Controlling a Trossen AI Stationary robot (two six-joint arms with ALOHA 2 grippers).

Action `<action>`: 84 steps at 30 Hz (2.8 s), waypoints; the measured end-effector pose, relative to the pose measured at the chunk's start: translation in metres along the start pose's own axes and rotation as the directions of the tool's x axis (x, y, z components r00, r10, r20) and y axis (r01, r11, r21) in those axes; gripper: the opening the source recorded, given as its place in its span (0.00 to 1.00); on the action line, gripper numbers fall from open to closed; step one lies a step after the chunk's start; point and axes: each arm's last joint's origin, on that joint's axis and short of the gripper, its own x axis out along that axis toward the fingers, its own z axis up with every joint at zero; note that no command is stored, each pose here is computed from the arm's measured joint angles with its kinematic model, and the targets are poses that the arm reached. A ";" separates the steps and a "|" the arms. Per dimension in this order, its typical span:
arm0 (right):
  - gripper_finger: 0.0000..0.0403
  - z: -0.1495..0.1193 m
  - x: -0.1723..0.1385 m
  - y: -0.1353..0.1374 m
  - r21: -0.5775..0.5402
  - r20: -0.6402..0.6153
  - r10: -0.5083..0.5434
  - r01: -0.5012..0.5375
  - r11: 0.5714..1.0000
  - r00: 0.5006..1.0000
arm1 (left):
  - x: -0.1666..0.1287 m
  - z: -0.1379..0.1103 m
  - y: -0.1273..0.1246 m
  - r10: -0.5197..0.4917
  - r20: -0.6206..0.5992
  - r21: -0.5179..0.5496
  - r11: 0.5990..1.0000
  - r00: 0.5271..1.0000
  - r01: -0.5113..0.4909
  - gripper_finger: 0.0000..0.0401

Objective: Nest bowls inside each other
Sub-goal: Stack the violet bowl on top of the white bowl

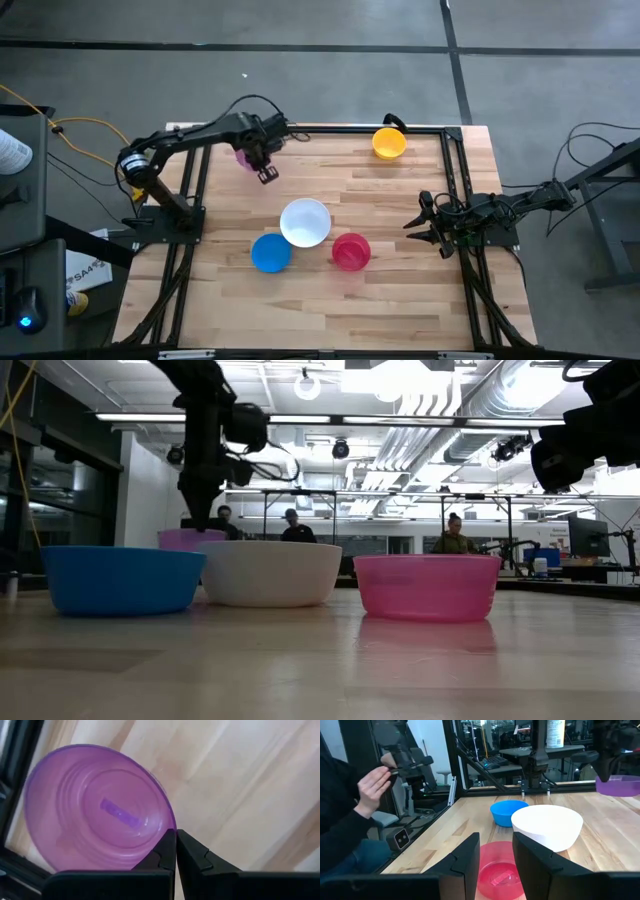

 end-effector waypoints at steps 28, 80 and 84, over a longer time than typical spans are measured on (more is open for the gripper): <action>0.27 0.000 0.000 0.000 0.000 0.000 0.000 0.000 1.000 1.000 | -0.048 -0.002 -0.115 -0.081 0.056 0.045 0.996 0.995 0.079 0.00; 0.27 0.001 0.000 0.000 0.000 0.008 0.001 -0.001 1.000 1.000 | -0.034 0.009 -0.230 -0.155 0.049 0.179 0.973 0.987 0.144 0.00; 0.27 0.001 0.000 0.000 0.000 0.008 0.001 -0.001 1.000 1.000 | -0.025 0.011 -0.235 -0.172 0.034 0.179 0.970 0.984 0.163 0.00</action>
